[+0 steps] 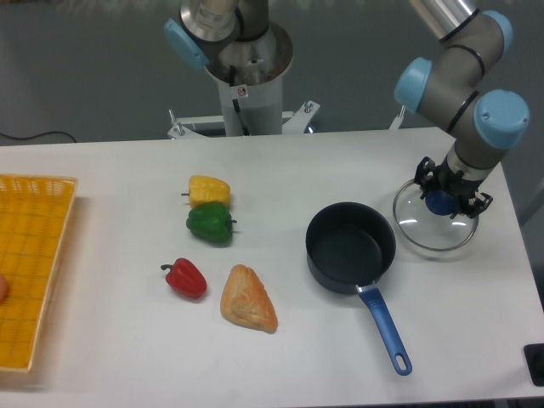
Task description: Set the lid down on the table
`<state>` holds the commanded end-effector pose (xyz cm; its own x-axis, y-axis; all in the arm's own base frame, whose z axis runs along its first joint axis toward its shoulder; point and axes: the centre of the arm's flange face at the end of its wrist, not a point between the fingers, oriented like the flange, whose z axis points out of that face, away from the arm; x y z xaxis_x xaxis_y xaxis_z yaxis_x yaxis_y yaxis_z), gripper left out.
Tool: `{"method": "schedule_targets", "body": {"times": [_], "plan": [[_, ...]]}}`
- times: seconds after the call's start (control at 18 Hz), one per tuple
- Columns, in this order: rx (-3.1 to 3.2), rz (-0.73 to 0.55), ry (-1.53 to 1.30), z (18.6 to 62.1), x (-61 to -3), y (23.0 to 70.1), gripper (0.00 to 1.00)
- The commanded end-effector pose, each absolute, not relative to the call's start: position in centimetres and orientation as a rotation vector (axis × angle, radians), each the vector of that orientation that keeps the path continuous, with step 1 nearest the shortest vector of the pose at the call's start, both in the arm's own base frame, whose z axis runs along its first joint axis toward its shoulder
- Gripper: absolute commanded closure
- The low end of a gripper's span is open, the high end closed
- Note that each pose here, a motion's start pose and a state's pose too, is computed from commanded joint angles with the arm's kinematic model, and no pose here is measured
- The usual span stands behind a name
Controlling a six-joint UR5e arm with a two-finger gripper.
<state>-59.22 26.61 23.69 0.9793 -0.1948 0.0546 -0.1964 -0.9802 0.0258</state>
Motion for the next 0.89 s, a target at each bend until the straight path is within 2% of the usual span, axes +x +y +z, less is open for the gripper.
{"method": "schedule_targets", "body": {"times": [0.89], "plan": [[3.087, 0.127, -0.294, 21.9, -58.8, 26.4, 0.63]]}}
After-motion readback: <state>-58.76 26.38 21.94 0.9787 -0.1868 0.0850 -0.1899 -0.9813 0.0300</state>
